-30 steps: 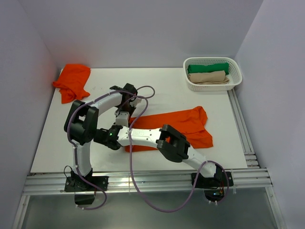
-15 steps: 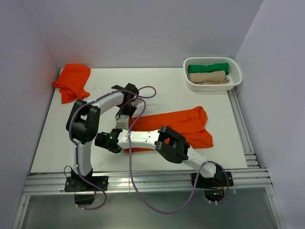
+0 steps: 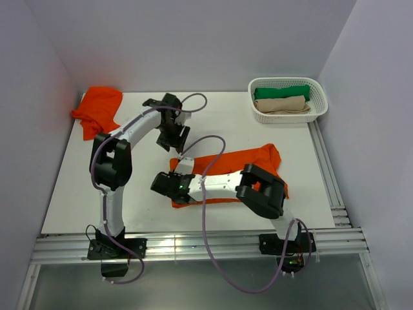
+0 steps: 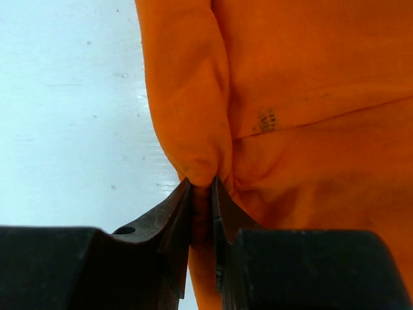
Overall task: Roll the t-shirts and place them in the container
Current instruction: Roll the tshirt
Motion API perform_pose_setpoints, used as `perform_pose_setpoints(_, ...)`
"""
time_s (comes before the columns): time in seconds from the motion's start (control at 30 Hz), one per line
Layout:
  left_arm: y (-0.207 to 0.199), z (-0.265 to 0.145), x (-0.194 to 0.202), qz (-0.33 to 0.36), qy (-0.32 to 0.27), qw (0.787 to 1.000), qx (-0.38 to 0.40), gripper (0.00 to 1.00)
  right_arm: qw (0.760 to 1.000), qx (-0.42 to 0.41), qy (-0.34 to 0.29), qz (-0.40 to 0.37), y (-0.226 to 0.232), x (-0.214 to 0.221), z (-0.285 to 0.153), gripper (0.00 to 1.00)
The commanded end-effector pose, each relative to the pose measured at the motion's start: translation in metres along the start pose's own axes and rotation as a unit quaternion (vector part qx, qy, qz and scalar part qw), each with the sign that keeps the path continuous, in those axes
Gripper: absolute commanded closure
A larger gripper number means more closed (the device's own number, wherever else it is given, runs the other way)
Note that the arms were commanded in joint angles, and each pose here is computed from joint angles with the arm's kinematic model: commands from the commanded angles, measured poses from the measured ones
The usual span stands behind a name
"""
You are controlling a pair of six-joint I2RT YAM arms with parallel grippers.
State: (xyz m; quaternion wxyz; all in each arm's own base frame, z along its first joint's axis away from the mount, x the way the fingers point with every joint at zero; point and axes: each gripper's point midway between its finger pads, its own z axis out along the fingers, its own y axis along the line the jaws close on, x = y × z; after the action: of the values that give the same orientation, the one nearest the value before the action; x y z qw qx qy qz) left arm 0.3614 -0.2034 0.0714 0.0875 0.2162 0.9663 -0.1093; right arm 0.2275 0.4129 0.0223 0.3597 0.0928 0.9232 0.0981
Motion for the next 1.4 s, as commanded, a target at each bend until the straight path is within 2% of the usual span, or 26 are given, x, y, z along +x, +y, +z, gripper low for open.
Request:
perform_pose_setpoints(0.0, 0.011, -0.037, -0.018, -0.019, -0.042, 0.998, 0.044, 0.33, 0.991, -0.094, 0.074, 0.065, 0.018, 0.016, 0.0, 0.82)
perform_pose_setpoints(0.1, 0.023, -0.051, -0.013, -0.015, -0.059, 0.996, 0.062, 0.32, 0.978, -0.146, 0.094, 0.119, 0.017, 0.012, -0.001, 0.82)
perform_pose_setpoints(0.13, 0.029, -0.055, -0.011, -0.012, -0.065, 0.996, 0.066, 0.32, 0.967, -0.183, 0.094, 0.15, 0.029, 0.003, -0.007, 0.82)
perform_pose_setpoints(0.17, 0.03, -0.057, -0.004, -0.009, -0.069, 0.995, 0.068, 0.32, 0.963, -0.186, 0.113, 0.157, 0.018, 0.014, -0.006, 0.82)
perform_pose_setpoints(0.3, 0.031, -0.048, 0.019, 0.005, -0.068, 0.994, 0.083, 0.31, 0.932, -0.247, 0.126, 0.235, 0.02, 0.003, -0.006, 0.82)
perform_pose_setpoints(0.53, 0.016, -0.007, 0.056, -0.006, -0.045, 0.988, 0.145, 0.31, 0.907, -0.266, 0.154, 0.287, 0.008, 0.019, 0.0, 0.82)
perform_pose_setpoints(0.8, 0.015, 0.026, 0.059, -0.023, -0.039, 0.987, 0.156, 0.32, 0.885, -0.283, 0.168, 0.329, 0.0, 0.028, 0.004, 0.83)
perform_pose_setpoints(0.87, 0.014, 0.034, 0.058, -0.033, -0.034, 0.986, 0.159, 0.35, 0.882, -0.287, 0.17, 0.332, 0.001, 0.028, 0.004, 0.83)
perform_pose_setpoints(0.97, 0.014, 0.04, 0.055, -0.045, -0.03, 0.988, 0.144, 0.45, 0.889, -0.273, 0.171, 0.325, -0.003, 0.032, 0.009, 0.83)
perform_pose_setpoints(1.0, 0.014, 0.042, 0.053, -0.04, -0.028, 0.991, 0.128, 0.53, 0.891, -0.27, 0.17, 0.322, -0.002, 0.032, 0.009, 0.82)
perform_pose_setpoints(1.07, 0.012, 0.043, 0.053, -0.05, -0.02, 0.993, 0.109, 0.63, 0.903, -0.252, 0.165, 0.306, -0.006, 0.032, 0.01, 0.76)
perform_pose_setpoints(1.1, 0.015, 0.043, 0.052, -0.048, -0.019, 0.995, 0.087, 0.73, 0.907, -0.247, 0.163, 0.3, -0.007, 0.032, 0.01, 0.73)
perform_pose_setpoints(1.13, 0.016, 0.042, 0.051, -0.047, -0.02, 0.996, 0.074, 0.77, 0.909, -0.247, 0.156, 0.297, -0.005, 0.026, 0.006, 0.66)
perform_pose_setpoints(1.17, 0.014, 0.041, 0.052, -0.045, -0.015, 0.997, 0.063, 0.81, 0.922, -0.22, 0.152, 0.278, -0.015, 0.033, 0.008, 0.62)
perform_pose_setpoints(1.23, 0.016, 0.041, 0.053, -0.039, -0.014, 0.998, 0.04, 0.88, 0.931, -0.209, 0.141, 0.263, -0.012, 0.027, 0.002, 0.53)
perform_pose_setpoints(1.27, 0.018, 0.04, 0.055, -0.04, -0.009, 0.999, 0.029, 0.91, 0.943, -0.181, 0.136, 0.245, -0.022, 0.031, 0.005, 0.52)
perform_pose_setpoints(1.3, 0.018, 0.04, 0.053, -0.036, -0.009, 0.999, 0.023, 0.95, 0.945, -0.182, 0.134, 0.236, -0.017, 0.031, 0.0, 0.51)
perform_pose_setpoints(1.37, 0.022, 0.04, 0.054, -0.036, -0.003, 0.999, 0.01, 0.98, 0.952, -0.164, 0.132, 0.222, -0.019, 0.034, -0.004, 0.51)
